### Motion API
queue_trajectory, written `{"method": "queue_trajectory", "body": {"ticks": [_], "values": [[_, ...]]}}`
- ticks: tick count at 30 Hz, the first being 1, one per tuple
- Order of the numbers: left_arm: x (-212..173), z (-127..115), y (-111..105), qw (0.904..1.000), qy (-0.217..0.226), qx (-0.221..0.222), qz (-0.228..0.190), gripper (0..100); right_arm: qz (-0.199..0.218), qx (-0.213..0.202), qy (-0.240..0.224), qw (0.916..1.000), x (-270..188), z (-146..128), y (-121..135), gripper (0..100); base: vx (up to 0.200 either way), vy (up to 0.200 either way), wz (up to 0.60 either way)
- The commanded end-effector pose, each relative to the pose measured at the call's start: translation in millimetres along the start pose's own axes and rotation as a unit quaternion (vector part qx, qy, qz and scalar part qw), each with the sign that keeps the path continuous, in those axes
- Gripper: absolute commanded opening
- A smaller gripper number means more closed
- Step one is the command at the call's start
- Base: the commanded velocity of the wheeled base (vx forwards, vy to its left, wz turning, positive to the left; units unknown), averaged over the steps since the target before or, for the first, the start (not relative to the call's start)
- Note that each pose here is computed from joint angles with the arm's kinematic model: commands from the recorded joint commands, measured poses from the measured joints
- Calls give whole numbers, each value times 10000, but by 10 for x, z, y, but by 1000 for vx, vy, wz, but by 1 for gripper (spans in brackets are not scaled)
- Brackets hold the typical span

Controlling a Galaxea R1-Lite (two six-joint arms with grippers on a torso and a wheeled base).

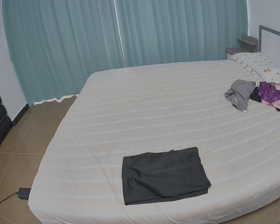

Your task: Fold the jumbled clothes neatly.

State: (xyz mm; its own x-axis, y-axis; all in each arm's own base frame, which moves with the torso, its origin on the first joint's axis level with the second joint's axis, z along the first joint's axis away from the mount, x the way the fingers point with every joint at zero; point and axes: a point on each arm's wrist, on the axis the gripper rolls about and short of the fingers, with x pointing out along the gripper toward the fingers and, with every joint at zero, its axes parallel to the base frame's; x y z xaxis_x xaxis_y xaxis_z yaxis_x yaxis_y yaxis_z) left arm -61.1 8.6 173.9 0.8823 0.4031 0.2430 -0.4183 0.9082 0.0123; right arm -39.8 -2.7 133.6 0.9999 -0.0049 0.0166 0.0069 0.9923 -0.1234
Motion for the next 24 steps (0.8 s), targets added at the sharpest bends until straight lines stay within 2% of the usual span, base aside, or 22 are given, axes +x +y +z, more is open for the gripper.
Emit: {"method": "queue_trajectory", "body": {"ticks": [1, 2, 4, 6, 8, 12, 14, 15, 16, 19, 23, 24], "values": [[-9, -245, -28, 9991, -216, -357, -122, 100, -788, -99, -456, 9958, -30, -109, 9, 100, 0, 0, 0], [-6, -250, -30, 9990, -230, -371, -120, 100, -808, -87, -492, 9955, -28, -106, 8, 100, 0, 0, 0], [58, -410, -79, 9981, -392, -462, -113, 100, -915, -94, -919, 9915, 53, -181, 15, 100, 0, 0, 0], [93, -562, -116, 9985, -371, -379, -167, 100, -805, -317, -1337, 9872, 110, -257, 34, 100, 0, 0, 0], [113, -685, -151, 9977, -413, -353, -400, 100, -620, -494, -1556, 9846, 105, -232, 41, 100, 0, 0, 0], [111, -679, -161, 9960, -460, -412, -652, 100, -570, -506, -1450, 9865, 112, -254, 46, 100, 0, 0, 0], [113, -712, -169, 9962, -308, -362, -728, 100, -528, -479, -1104, 9913, 132, -323, 53, 100, 0, 0, 0], [113, -717, -170, 9962, -287, -354, -738, 100, -530, -472, -1080, 9916, 133, -328, 54, 100, 0, 0, 0], [113, -784, -184, 9958, 19, -243, -883, 100, -520, -434, -774, 9947, 145, -389, 59, 100, 0, 0, 0], [107, -871, -197, 9937, 418, -141, -1033, 100, -584, -327, -265, 9974, 157, -490, 65, 100, 0, 0, 0], [97, -943, -206, 9903, 759, -97, -1156, 100, -669, -105, -211, 9975, 157, -497, 61, 100, 0, 0, 0], [92, -964, -211, 9883, 863, -134, -1249, 100, -859, -130, -182, 9961, 156, -499, 53, 100, 0, 0, 0]]}}
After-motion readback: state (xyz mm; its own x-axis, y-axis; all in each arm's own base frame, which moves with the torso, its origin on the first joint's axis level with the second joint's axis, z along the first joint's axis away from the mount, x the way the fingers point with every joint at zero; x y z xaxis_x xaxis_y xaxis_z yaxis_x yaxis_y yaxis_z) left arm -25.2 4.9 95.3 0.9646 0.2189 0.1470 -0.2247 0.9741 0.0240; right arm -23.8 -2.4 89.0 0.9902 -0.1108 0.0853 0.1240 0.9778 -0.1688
